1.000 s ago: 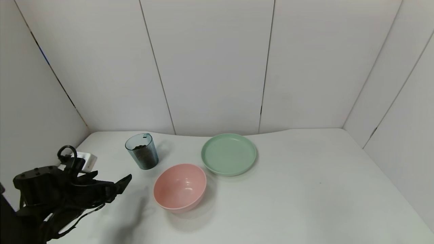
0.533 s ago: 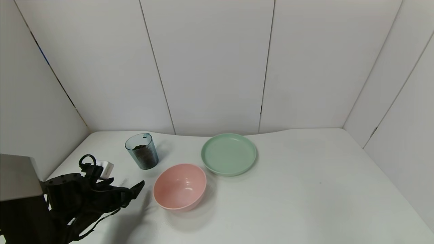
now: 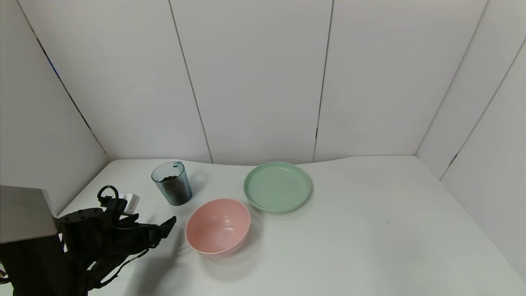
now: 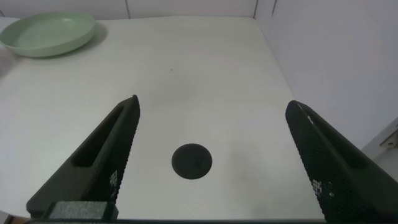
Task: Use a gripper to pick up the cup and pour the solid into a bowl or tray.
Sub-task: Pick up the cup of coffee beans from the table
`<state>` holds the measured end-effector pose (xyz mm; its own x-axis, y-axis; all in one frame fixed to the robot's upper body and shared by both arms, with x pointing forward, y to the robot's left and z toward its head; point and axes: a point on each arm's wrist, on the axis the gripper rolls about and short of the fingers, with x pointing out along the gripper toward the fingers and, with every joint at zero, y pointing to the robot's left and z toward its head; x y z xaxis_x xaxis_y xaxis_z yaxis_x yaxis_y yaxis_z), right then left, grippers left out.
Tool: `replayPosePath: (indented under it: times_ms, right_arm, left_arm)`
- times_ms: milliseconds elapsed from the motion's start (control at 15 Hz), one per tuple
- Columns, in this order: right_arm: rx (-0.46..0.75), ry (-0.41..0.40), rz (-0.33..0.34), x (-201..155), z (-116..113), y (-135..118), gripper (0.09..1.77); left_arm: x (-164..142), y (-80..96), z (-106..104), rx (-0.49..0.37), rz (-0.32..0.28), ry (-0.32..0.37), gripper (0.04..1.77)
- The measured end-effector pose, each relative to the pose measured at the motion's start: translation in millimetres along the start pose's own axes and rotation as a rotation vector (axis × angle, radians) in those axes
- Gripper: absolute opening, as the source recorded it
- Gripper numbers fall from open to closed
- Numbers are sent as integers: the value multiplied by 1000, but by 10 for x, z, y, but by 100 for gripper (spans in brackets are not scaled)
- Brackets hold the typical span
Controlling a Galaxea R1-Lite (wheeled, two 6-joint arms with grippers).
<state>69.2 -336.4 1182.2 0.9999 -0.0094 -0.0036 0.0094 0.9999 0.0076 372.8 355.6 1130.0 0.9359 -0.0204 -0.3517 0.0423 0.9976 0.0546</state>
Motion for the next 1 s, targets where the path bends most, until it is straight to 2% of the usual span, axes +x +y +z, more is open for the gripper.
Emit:
replayPosePath:
  times_ms: [267, 733, 1000]
  right_arm:
    - [0, 0, 0, 0, 0, 0, 171]
    - [0, 0, 0, 0, 0, 0, 171]
    - [0, 0, 0, 0, 0, 0, 171]
  left_arm:
    - [70, 13, 52, 4, 15, -22, 172]
    - [290, 77, 118, -15, 12, 20, 172]
    - [393, 95, 209, -11, 6, -4, 172]
